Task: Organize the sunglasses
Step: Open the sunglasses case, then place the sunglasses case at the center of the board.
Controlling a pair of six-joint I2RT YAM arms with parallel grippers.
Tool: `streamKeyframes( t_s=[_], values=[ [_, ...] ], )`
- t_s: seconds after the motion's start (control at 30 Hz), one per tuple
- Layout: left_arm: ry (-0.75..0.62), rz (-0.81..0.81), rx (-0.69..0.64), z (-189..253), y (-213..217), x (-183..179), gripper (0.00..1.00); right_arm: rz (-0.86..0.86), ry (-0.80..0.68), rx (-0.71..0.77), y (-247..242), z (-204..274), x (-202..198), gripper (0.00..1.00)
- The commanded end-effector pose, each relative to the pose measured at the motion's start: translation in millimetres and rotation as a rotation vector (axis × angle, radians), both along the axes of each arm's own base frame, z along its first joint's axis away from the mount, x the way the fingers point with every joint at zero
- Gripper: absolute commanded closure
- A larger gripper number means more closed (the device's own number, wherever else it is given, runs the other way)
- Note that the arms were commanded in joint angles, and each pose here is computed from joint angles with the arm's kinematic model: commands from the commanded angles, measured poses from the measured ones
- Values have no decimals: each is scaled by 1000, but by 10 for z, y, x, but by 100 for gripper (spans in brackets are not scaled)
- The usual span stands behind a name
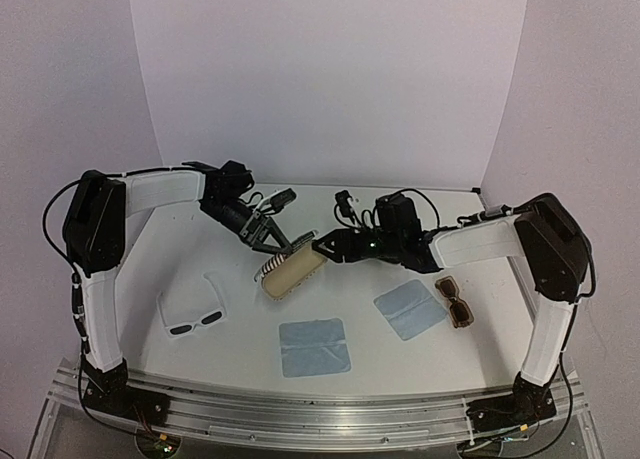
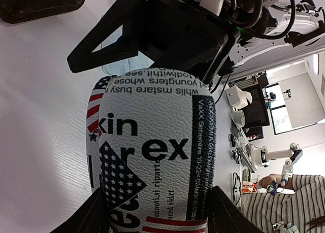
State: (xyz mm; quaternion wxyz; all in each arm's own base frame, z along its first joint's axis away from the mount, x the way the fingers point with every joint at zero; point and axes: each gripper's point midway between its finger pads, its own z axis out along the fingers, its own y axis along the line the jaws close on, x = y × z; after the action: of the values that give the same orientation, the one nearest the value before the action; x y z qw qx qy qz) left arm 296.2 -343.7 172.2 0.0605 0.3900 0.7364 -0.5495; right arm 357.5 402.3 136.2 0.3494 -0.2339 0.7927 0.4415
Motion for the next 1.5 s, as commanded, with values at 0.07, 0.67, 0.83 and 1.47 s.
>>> streamKeyframes(
  t_s=[0.07,0.67,0.83,1.47],
  values=[
    [-38,-33,-82,197,-81,24,100,57,-6,32,92,55,-60,58],
    [0,-54,-115,209,-84,-16,100,72,33,46,133,19,-77,80],
    [-3,-63,-97,129,-60,15,75,88,55,62,125,54,-143,91],
    [-325,-2,-60,270,142,608,2,-127,387,102,5,-226,-60,100]
  ],
)
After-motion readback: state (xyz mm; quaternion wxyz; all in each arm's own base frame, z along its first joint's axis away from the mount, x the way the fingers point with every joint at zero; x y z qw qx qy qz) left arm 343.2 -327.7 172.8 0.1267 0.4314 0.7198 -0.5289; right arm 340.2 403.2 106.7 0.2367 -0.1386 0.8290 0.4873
